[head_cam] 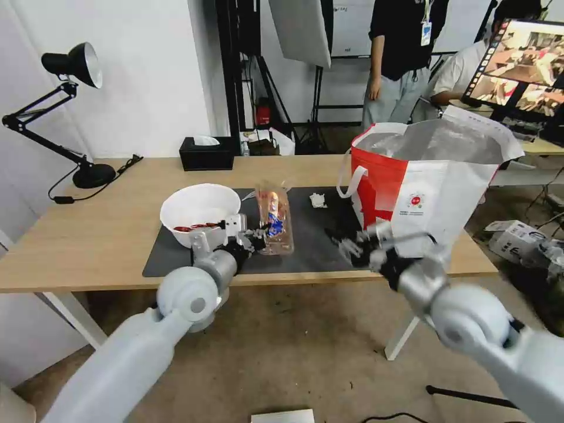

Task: Pick up the trash from the table and place it into the takeout bag.

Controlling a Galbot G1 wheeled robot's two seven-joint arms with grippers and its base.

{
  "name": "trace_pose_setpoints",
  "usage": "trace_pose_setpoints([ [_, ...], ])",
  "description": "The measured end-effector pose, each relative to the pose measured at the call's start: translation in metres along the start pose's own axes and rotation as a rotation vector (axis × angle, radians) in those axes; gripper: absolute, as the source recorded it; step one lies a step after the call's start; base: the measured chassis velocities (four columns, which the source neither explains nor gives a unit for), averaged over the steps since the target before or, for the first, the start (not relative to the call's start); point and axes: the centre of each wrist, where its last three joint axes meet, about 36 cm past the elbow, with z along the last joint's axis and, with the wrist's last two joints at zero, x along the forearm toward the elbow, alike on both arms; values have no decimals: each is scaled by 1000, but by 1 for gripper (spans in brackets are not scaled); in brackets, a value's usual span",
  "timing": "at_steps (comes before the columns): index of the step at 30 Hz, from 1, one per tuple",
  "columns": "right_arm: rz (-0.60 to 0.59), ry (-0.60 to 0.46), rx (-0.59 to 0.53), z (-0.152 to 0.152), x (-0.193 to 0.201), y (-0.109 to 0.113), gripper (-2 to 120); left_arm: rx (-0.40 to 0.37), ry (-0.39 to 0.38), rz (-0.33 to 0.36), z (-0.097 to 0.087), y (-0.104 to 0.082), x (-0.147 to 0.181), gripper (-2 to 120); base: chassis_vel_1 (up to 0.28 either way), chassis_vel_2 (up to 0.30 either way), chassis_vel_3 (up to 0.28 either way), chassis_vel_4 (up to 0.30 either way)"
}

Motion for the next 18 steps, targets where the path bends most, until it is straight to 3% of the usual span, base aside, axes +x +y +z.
trace_pose_setpoints([
  [2,7,-12,10,4,5,2,54,7,-5,8,-5,-4,1,0,50,40,36,40],
  [5,66,-65,27,22,36,17,73,11,-29,90,-40,-33,-5,0,0,0,0,0],
  [9,103,-73,31,30,56,22,82,6,-23,137,-56,-48,-15,0,0,0,0,0],
  [12,134,-99,52,44,85,33,97,-15,-14,201,-81,-77,-39,0,0,0,0,0],
  [13,134,-99,52,44,85,33,97,-15,-14,201,-81,-77,-39,0,0,0,0,0],
  [18,189,-141,51,61,113,54,100,-21,9,274,-101,-120,-71,0,0,0,0,0],
])
